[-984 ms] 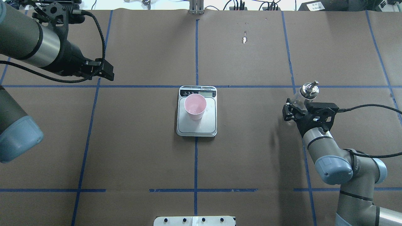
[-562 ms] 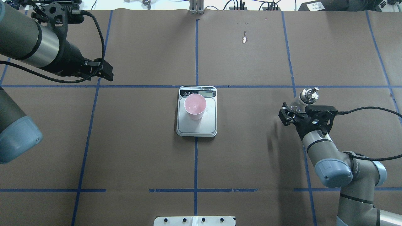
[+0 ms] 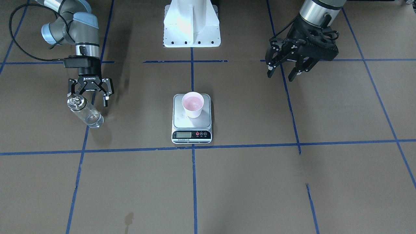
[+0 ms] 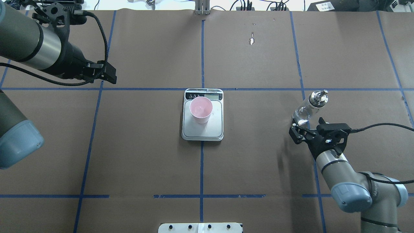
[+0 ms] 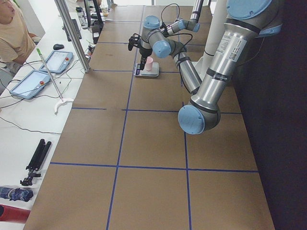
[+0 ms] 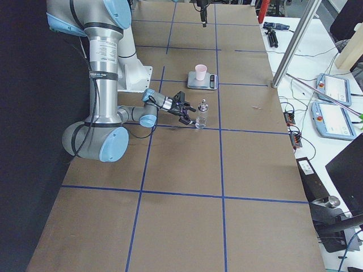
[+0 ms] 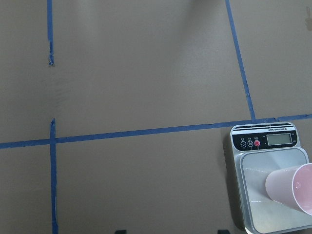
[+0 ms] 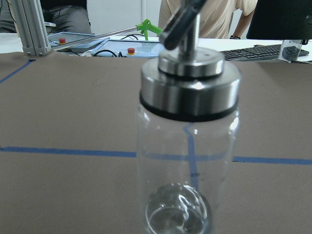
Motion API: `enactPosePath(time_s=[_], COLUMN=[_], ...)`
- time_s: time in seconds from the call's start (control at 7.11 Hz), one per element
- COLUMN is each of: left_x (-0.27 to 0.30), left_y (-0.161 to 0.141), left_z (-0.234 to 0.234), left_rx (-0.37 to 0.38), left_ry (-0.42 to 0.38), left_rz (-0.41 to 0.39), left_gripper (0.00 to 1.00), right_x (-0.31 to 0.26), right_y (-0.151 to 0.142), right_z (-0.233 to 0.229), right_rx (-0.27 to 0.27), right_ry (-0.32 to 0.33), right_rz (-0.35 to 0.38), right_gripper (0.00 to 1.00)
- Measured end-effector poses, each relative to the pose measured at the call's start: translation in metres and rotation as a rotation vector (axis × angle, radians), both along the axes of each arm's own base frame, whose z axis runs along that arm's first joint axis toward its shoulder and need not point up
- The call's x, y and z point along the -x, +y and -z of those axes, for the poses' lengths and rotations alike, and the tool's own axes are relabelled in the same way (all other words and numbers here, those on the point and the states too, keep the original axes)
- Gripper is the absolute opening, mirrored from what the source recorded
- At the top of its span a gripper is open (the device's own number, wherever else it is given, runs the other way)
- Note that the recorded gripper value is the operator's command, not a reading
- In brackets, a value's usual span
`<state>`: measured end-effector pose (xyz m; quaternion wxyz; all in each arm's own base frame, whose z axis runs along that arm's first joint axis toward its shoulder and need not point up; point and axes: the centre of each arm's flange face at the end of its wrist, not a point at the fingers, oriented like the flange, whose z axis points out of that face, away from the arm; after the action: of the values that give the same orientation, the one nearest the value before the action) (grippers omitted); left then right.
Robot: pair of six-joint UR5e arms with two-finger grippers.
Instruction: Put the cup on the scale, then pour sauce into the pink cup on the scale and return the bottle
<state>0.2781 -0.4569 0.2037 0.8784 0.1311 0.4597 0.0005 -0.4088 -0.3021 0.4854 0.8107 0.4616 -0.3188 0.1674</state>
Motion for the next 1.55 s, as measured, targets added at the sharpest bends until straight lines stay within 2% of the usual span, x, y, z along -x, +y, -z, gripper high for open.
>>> enactPosePath(time_s=[0.28,0.7,0.84,1.12,1.55], left_x=[-0.001,-0.002,-0.002,0.003,0.058], left_y=[0.0,-0.002,-0.003,-0.008,-0.03], left_z=[-0.001,-0.005,-0.008,-0.012,-0.052], left_rx=[0.002,0.004,0.004,-0.004,-0.101], left_ry=[-0.002,-0.009,-0.015,-0.024,-0.119], left_rz=[-0.001,-0.004,-0.007,-0.003,-0.02], left_gripper=[0.7,0.69,0.69,0.69,0.69], right_x=[-0.018,-0.056,-0.069,-0.131,-0.253], right_y=[0.021,0.035,0.03,0.012,-0.057], right_z=[-0.011,-0.037,-0.046,-0.083,-0.133], right_rx=[0.012,0.105,0.137,0.158,0.228], right_ry=[0.028,0.088,0.116,0.161,0.18], right_rz=[0.046,0.173,0.221,0.336,0.5], right_gripper=[1.0,1.0,1.0,1.0,1.0])
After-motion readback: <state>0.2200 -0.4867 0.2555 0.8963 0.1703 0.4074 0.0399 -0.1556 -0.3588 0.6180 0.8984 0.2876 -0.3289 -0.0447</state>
